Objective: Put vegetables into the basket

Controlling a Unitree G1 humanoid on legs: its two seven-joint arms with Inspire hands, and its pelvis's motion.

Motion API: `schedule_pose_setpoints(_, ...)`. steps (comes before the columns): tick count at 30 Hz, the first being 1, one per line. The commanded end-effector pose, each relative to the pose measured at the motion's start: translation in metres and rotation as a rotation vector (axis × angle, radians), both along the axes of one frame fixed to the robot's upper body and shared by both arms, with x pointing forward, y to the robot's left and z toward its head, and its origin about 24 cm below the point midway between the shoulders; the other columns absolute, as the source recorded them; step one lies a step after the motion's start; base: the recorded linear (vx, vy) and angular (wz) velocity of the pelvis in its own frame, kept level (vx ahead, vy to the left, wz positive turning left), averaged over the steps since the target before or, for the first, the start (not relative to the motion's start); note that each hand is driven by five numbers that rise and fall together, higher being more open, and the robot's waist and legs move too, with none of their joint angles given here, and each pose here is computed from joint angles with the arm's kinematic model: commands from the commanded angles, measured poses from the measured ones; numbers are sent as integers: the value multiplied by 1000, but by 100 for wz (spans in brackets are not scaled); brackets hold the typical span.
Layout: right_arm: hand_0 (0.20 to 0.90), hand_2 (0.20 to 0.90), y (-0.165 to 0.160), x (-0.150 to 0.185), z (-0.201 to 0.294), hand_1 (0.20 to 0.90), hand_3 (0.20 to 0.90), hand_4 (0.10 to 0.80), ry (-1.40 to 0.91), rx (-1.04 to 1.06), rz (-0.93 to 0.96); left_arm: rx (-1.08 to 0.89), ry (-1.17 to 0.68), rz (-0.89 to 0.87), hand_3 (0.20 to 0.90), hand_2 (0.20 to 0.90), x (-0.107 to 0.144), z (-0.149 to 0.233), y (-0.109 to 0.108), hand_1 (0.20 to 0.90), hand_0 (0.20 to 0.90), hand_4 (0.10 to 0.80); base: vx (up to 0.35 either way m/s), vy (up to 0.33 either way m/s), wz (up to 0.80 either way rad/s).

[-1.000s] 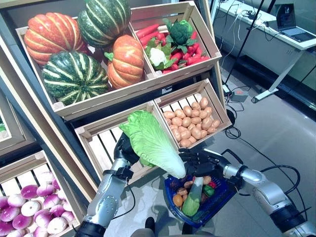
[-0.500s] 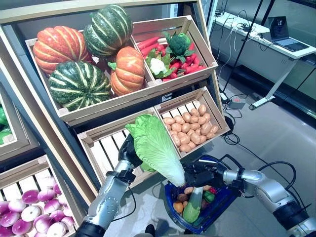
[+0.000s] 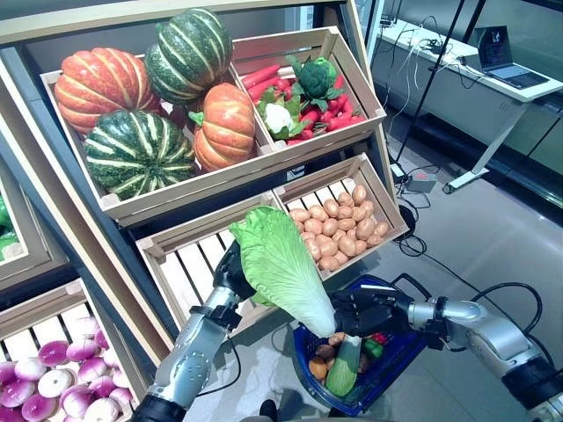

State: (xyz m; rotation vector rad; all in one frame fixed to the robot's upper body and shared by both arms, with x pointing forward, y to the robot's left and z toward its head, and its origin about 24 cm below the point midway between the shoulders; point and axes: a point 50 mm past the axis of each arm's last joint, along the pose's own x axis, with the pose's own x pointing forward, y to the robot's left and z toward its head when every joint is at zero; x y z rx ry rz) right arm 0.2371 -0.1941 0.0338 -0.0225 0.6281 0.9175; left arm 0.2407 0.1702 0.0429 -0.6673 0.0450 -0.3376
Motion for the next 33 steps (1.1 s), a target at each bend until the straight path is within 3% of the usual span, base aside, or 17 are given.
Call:
schedule_pose_setpoints(1, 900, 900, 3, 13, 44, 900, 900, 800, -171, 147, 11, -70, -227, -53, 300, 300, 17, 43, -6, 300, 300, 400, 0, 0, 0)
schedule_pose_setpoints(14, 900, 900, -6, 10, 50, 900, 900, 800, -205, 168, -29, -48, -242, -32, 300, 300, 19, 47, -4, 300, 300, 400, -4, 1, -2)
schedule_pose_setpoints(33, 900, 900, 51, 8, 38, 900, 900, 800, -72, 248, 210, -108, -259, -73, 300, 300, 22, 48, -22, 300, 300, 400, 0, 0, -1)
